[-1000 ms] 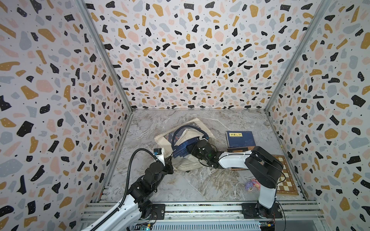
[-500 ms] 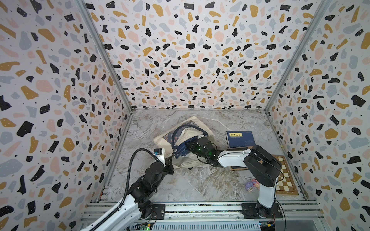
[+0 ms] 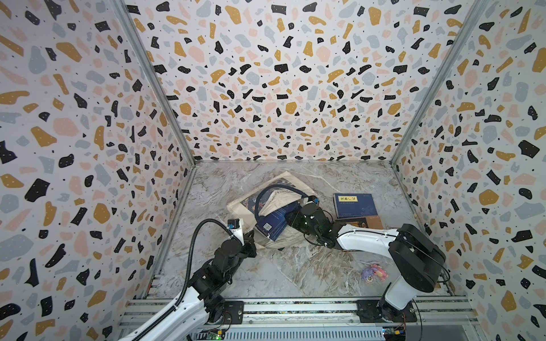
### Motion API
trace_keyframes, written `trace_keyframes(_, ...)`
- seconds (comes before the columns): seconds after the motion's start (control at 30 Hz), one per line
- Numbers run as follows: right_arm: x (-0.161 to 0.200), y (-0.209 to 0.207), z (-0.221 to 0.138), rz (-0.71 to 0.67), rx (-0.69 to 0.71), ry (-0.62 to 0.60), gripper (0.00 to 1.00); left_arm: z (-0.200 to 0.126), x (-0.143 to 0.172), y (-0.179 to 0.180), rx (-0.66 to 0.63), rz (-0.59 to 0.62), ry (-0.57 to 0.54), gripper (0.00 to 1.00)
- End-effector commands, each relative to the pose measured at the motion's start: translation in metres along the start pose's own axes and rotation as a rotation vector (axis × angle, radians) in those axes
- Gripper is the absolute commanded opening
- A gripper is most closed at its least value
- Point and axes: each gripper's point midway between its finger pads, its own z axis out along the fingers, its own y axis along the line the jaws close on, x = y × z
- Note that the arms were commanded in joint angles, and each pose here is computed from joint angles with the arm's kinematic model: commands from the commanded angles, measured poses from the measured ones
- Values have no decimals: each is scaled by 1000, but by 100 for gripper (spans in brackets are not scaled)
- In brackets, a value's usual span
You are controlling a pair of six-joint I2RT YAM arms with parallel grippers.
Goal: Take out the books from the canvas bag
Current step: Pick up the book from the canvas bag.
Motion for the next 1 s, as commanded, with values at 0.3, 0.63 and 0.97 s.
trace_keyframes(0.3,6,-10,-13,28,-37,5,54,-2,-14,-7,23,-10,-44,0)
trace_keyframes(0.63,18,-7,2,40,-127,20,46,-2,-14,-7,23,-9,-44,0)
trace_keyframes(0.97,30,-11,21,55,-153,40,39,-3,-15,-6,23,-11,-49,0)
